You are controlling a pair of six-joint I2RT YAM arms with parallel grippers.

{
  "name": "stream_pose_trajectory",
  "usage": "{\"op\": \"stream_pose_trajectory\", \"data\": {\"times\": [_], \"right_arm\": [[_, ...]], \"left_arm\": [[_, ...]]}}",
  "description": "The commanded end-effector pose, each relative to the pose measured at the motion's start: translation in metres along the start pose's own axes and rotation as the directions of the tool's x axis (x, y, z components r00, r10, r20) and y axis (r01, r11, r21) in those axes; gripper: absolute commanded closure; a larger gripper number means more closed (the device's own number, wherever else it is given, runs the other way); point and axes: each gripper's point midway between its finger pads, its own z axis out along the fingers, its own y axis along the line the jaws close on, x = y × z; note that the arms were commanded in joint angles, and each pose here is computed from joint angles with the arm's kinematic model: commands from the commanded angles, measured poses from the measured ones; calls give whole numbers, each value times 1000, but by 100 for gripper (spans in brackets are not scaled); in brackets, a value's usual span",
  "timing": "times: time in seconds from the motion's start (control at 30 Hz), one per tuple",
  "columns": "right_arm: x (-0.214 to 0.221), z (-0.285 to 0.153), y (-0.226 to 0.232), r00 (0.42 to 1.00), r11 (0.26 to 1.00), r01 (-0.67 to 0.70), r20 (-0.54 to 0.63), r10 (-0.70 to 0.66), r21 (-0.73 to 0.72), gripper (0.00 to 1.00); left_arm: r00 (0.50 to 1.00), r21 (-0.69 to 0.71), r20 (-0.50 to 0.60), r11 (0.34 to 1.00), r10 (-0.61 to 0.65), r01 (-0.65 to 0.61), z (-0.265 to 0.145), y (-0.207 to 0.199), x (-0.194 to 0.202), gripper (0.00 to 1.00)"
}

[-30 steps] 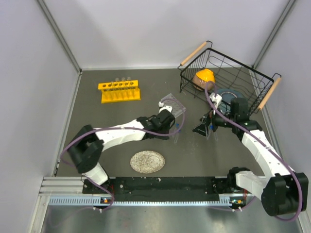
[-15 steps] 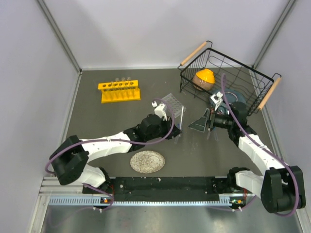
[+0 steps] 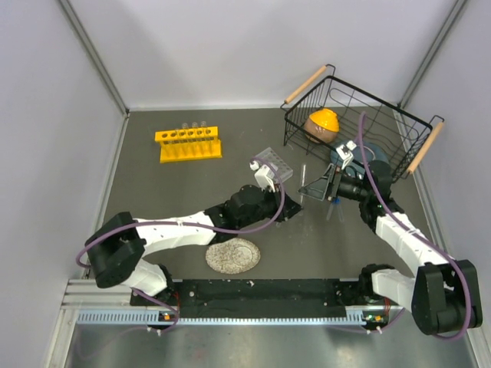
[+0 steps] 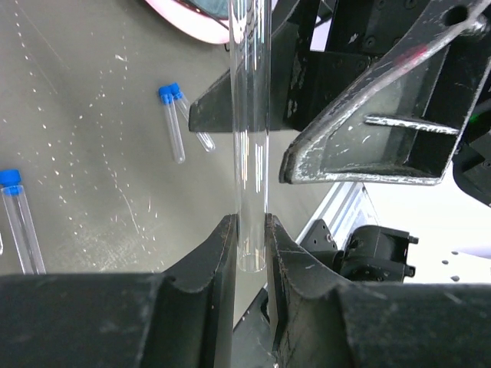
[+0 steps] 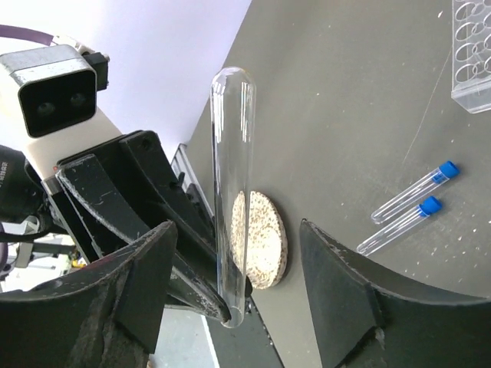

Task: Organize the chemistry lab equipment

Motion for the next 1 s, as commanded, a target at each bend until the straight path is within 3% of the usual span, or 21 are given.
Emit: {"op": "stream_pose_trajectory", "data": {"times": [0.0, 0.1, 0.2, 0.4, 0.47, 0.5, 0.63, 0.83, 0.97], "right_arm": [[-1, 3, 3, 1000, 1000, 3, 4, -3, -15, 39], [2, 6, 1, 999, 1000, -28, -21, 27, -14, 61], [6, 7, 5, 997, 998, -54, -52, 52, -36, 74], [10, 7, 16, 995, 995, -39, -91, 31, -87, 89], [10, 7, 18, 996, 995, -26, -91, 18, -93, 90], [9, 7, 18, 996, 996, -11, -86, 3, -91, 91], [8, 6, 14, 996, 997, 51, -70, -55, -62, 91], [20, 12, 17, 979, 984, 169, -109, -174, -53, 92], [28, 15, 22, 962, 970, 232, -132, -240, -72, 91]], "left_arm": [[995, 54, 99, 999, 0, -5, 5, -29, -26, 94], [994, 30, 109, 999, 20, -23, 5, -29, -28, 94], [992, 0, 116, 999, 53, -53, 4, -30, -28, 94], [991, -17, 101, 996, 92, -91, 6, -32, -28, 88], [990, -21, 101, 995, 101, -100, 3, -32, -30, 76], [989, -25, 102, 994, 106, -104, 1, -32, -30, 60], [983, -38, 98, 987, 157, -154, -12, -34, -36, 29], [968, -49, 155, 981, 195, -190, -43, -31, -63, 1], [992, -23, 61, 993, 114, -113, -50, -21, -80, 1]]}}
